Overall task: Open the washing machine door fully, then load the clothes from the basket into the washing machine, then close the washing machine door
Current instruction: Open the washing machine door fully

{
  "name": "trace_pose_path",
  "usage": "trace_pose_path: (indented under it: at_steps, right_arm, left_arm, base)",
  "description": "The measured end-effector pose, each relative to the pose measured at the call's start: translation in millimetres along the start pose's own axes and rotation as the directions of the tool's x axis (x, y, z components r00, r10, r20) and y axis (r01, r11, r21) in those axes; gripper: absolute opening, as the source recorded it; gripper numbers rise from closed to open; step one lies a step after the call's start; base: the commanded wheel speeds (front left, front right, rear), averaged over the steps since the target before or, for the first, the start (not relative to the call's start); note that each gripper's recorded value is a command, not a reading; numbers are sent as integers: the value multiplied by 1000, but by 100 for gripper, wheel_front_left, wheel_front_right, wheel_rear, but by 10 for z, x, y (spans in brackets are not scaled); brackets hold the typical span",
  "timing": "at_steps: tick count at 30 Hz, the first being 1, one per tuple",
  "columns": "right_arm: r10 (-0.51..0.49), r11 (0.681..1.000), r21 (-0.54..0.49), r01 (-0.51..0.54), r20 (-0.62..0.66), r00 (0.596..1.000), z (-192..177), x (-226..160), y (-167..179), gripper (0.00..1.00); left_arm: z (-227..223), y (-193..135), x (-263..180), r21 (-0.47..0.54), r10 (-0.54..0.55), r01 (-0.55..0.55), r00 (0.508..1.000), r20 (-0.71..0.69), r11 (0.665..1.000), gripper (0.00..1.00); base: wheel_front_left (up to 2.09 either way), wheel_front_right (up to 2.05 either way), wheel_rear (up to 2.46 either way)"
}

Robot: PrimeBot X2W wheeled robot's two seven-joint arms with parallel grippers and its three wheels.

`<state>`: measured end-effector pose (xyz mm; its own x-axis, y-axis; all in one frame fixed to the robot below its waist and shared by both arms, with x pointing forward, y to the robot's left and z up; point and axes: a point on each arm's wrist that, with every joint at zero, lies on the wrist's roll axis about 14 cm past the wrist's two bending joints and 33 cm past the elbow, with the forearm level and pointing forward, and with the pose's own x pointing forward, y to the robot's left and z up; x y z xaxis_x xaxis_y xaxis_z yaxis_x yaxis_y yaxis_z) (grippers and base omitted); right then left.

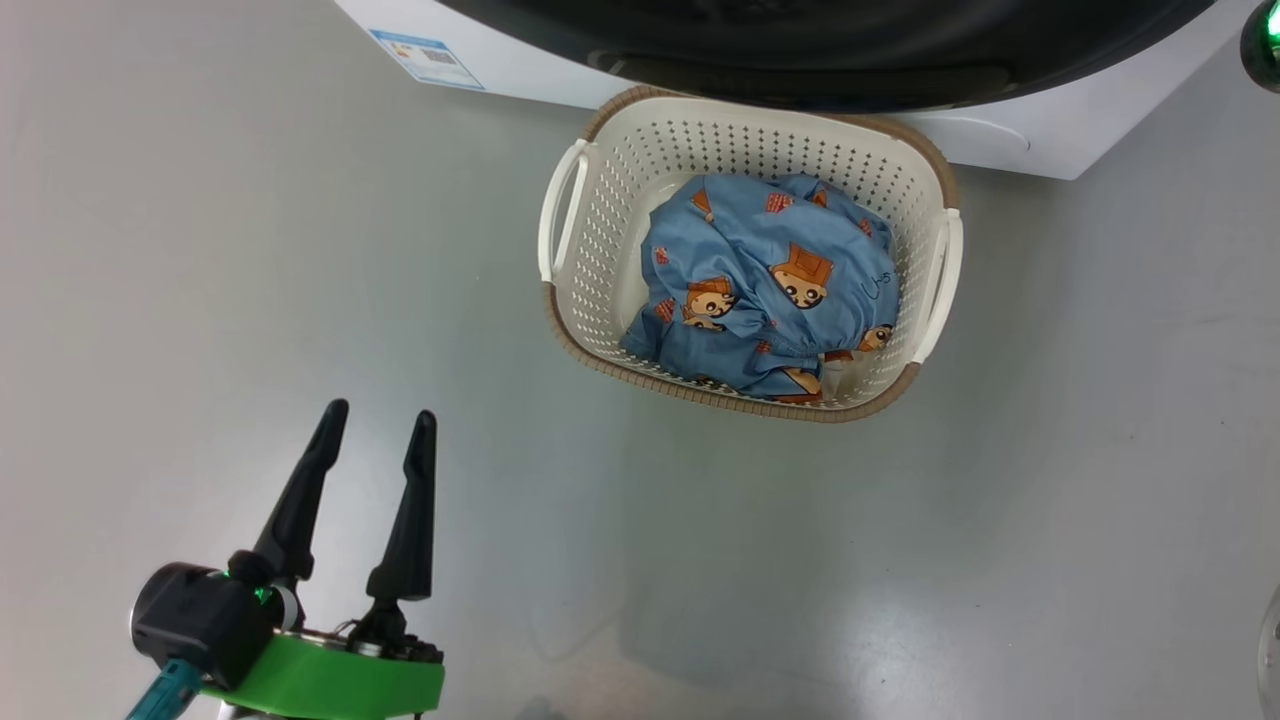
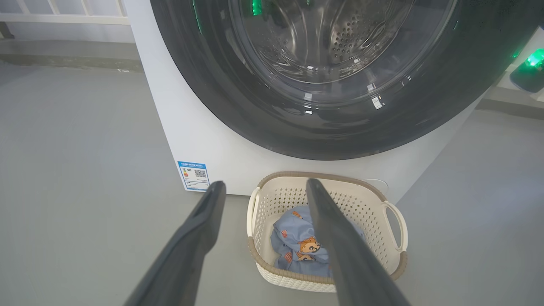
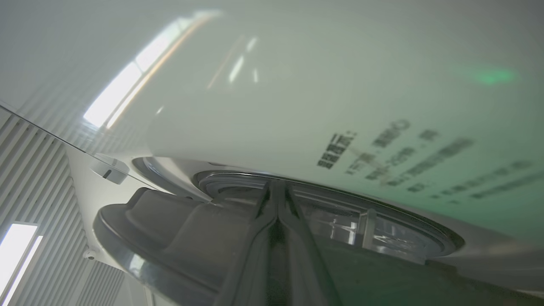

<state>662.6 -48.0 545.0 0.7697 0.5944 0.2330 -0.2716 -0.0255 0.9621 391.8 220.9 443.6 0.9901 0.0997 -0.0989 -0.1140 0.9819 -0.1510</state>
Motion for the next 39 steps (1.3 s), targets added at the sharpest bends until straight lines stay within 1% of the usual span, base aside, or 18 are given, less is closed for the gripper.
trace_pose_path:
  at_steps: [9, 18, 26, 32, 39]
  right_arm:
    - [-13, 1000, -19, 12, -53, 999, -84, -58, 37, 0]
    - [-22, 1000, -1, 22, -102, 995, -246, -215, 71, 0]
    - [-44, 999, 19, 48, -169, 985, -495, -354, 45, 0]
    - [-43, 998, 37, 52, -223, 974, -710, -451, 91, 0]
    - [-46, 997, 47, 64, -326, 944, -1091, -616, 179, 0]
  left_arm:
    - [13, -52, 29, -9, -17, 17, 1000, 9, 1000, 100]
    - [46, -134, 65, -26, -43, 43, 999, 25, 999, 100]
    - [79, -213, 95, -37, -67, 68, 997, 40, 997, 100]
    - [139, -239, 95, -41, -75, 78, 995, 59, 996, 100]
    - [268, -275, 69, -53, -85, 91, 992, 97, 994, 100]
  base:
    - [0, 0, 0]
    - [0, 0, 0]
    - [0, 0, 0]
    - [0, 0, 0]
    - [0, 0, 0]
